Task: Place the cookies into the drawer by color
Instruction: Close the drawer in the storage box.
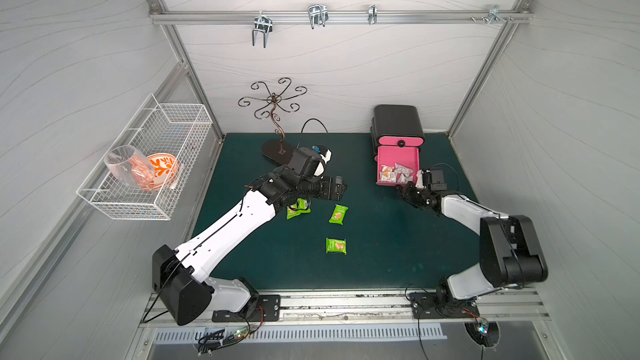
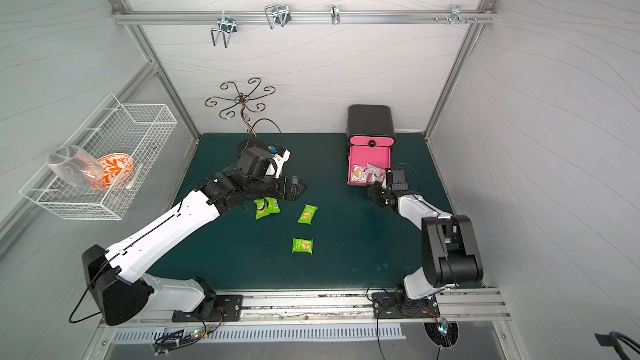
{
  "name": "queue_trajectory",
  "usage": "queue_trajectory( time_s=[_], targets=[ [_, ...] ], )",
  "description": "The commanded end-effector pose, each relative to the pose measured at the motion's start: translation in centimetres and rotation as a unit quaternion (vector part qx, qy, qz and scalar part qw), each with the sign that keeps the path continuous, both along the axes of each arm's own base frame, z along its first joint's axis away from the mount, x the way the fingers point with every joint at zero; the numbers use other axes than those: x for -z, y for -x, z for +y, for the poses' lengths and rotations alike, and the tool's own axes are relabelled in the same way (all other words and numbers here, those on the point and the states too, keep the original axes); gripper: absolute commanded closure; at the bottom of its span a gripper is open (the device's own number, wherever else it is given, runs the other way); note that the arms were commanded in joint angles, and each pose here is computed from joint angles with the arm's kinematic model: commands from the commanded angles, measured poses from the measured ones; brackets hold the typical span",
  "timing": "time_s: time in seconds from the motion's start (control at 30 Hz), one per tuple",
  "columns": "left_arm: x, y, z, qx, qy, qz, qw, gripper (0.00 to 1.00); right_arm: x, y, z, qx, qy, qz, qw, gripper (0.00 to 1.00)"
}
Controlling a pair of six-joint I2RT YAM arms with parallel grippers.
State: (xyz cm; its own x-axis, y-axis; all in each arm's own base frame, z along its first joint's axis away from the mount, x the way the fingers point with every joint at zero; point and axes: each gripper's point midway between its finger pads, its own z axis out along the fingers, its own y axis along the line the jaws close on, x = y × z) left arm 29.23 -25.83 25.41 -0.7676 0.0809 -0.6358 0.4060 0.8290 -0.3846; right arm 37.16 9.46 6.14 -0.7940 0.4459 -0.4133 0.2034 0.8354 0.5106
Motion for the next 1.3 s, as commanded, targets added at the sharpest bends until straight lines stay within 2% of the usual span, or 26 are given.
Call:
queue_trajectory(
  time_s=[0.0,0.13,0.37,0.5,0.8,1.03,1.27],
  targets=[
    [-1.1,0.1,0.2,0.002,0.006,-0.013,1.0,0.01,-0.9,-2.5,0.1,-0.008,0.031,-0.059,0.998,0.61],
    [-0.9,0.2,0.7,0.0,-0.003,-0.016,1.0,0.01,0.4,-3.1,-0.2,-0.006,0.054,-0.052,0.997,0.59],
    [-0.7,0.0,0.6,-0.001,-0.005,-0.017,1.0,0.01,1.5,-4.2,0.5,-0.021,0.06,-0.048,0.997,0.58],
    [-0.6,-0.1,0.6,-0.002,-0.006,-0.016,1.0,0.01,1.3,-4.9,0.5,-0.019,0.065,-0.05,0.996,0.62],
    [-0.5,-0.4,0.5,-0.006,-0.007,-0.016,1.0,0.01,-1.0,-4.7,0.2,-0.015,0.071,-0.054,0.996,0.84],
    [-0.4,-0.8,0.4,-0.011,-0.003,-0.015,1.0,0.01,-3.1,-3.7,0.4,-0.012,0.063,-0.027,0.998,0.88],
    [-0.5,-1.0,0.3,-0.011,0.0,-0.015,1.0,0.01,-3.4,-5.8,0.6,-0.01,0.064,-0.016,0.998,0.87]
  ],
)
